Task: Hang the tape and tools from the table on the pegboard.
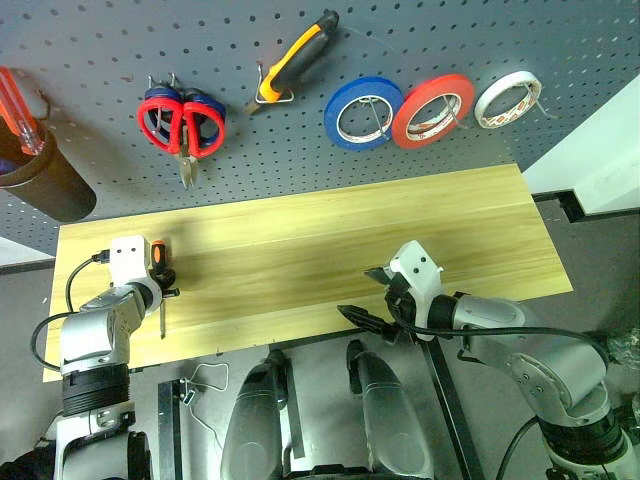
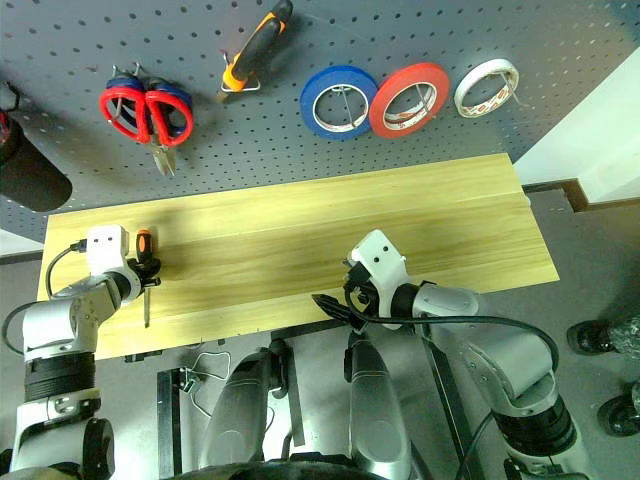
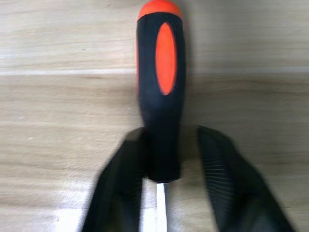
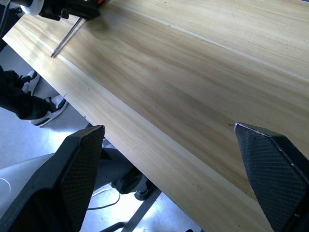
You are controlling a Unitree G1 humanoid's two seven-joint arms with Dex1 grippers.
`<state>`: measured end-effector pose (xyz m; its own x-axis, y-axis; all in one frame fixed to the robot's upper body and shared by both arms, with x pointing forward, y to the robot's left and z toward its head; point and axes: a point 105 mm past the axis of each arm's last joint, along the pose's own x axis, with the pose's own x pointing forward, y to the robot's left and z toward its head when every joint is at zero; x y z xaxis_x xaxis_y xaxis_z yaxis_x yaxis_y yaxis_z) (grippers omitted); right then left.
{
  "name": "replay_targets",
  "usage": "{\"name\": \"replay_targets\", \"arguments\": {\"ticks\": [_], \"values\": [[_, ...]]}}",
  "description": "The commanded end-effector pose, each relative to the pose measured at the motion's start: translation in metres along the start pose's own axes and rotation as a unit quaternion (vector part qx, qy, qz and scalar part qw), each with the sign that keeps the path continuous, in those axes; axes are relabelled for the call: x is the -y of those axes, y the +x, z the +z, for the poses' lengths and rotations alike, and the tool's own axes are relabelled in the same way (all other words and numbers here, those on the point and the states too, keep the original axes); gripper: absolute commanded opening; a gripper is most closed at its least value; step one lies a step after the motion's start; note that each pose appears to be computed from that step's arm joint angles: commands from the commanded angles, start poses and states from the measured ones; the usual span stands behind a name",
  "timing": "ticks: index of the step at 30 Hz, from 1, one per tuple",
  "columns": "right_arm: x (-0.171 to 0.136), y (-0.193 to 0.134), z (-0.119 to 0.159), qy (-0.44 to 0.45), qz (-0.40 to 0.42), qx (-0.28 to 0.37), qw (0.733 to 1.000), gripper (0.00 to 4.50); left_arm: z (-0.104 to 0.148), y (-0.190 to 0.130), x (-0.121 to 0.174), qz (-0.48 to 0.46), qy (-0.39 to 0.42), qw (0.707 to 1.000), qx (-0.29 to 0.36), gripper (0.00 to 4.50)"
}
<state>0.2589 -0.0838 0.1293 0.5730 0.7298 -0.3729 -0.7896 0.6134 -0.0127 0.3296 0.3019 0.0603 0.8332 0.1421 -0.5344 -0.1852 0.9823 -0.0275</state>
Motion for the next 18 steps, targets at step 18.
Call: {"name": "replay_targets", "arguments": {"ticks": [18], "values": [[0.016,0.005,0.009,-0.018,-0.042,0.039,0.998,4.5,0.007,-0.115,0.074,-0.118,0.129,0.961,0.213,0.48]]}}
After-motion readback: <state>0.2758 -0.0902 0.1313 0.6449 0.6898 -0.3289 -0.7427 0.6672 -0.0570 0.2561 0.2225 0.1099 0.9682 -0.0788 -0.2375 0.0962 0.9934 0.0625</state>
